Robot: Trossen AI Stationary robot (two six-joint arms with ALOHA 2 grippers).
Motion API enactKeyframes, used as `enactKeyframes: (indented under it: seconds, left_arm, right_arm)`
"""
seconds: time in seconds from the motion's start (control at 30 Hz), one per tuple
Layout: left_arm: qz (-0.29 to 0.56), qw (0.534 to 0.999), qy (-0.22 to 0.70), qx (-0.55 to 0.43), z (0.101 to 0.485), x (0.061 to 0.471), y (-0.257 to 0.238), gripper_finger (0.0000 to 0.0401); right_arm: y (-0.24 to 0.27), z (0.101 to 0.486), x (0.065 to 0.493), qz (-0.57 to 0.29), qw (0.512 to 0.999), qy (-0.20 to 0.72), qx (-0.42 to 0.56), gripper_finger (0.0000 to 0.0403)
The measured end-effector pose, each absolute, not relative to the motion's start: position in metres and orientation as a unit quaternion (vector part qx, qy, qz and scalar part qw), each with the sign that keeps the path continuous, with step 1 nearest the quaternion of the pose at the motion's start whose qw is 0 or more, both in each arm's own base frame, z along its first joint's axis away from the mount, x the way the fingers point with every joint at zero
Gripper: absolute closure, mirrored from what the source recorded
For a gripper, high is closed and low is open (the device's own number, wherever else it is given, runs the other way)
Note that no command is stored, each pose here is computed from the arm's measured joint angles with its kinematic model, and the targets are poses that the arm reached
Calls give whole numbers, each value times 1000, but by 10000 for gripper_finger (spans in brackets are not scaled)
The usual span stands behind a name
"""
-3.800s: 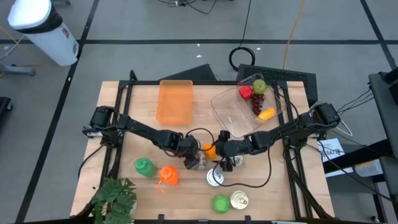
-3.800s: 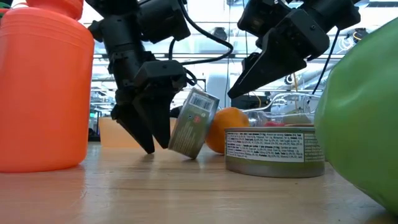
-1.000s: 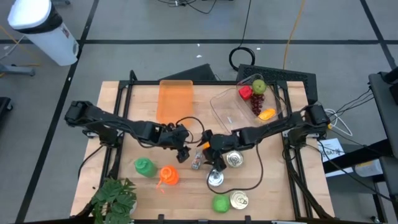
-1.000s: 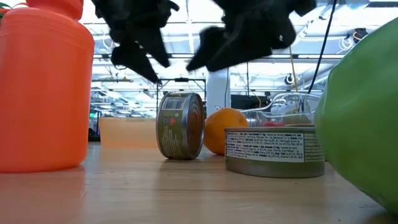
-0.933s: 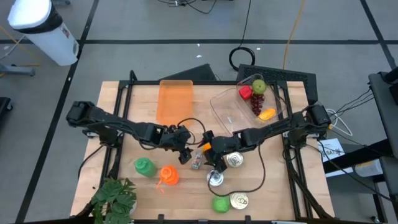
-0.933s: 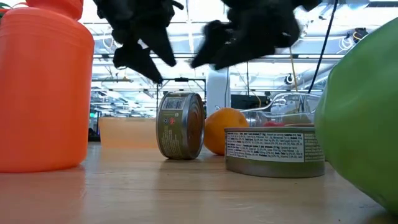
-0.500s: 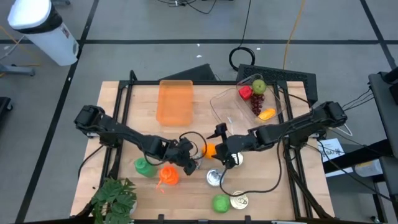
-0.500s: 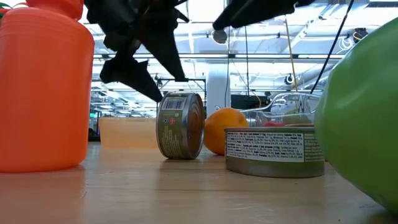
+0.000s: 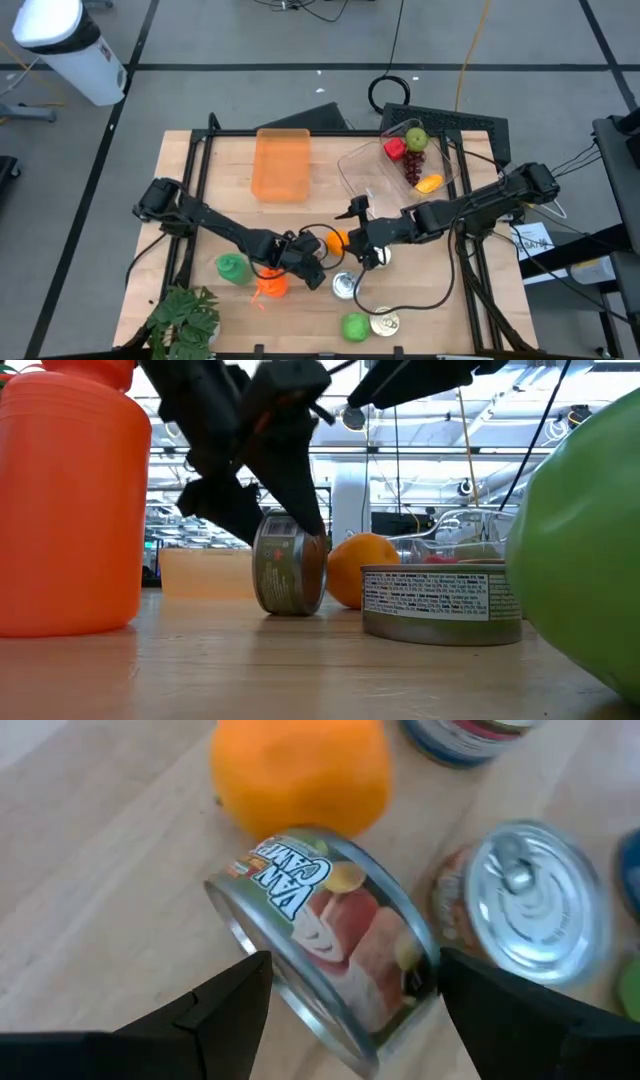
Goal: Pick & Place Food Item
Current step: Put the green tuna can into the left transparent bin
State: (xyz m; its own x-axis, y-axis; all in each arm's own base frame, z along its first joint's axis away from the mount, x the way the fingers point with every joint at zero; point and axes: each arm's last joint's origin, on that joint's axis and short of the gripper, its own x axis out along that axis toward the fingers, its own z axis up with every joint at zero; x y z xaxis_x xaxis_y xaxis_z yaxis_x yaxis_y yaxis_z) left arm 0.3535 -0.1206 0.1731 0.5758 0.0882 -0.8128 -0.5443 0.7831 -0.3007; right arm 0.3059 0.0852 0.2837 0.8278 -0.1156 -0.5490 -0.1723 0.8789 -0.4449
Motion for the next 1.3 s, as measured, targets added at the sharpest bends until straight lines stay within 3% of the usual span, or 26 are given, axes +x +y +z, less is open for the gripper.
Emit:
enactKeyframes:
  seconds: [0.17,0.4,0.7,0.87,1.03,1.3]
  left_arm:
    - [206,830,447,-260,155,357,-111,105]
    - [163,826,482,-242,149,361,-104,118]
    - [157,839,474,-217,153,363,-98,272]
    - [162,842,473,-202,153,364,-94,320]
    - [162,842,473,-204,153,364,-93,296]
    - [162,832,470,-247,154,365,-93,161]
  right_arm:
    - [91,284,304,23,925,290,-245,39]
    - [93,283,303,25,924,292,-246,39]
    - [93,283,303,20,928,292,-233,39]
    - [93,283,303,17,930,293,-223,39]
    - [92,282,302,19,926,303,-225,39]
    - [92,281,302,20,925,305,-226,39]
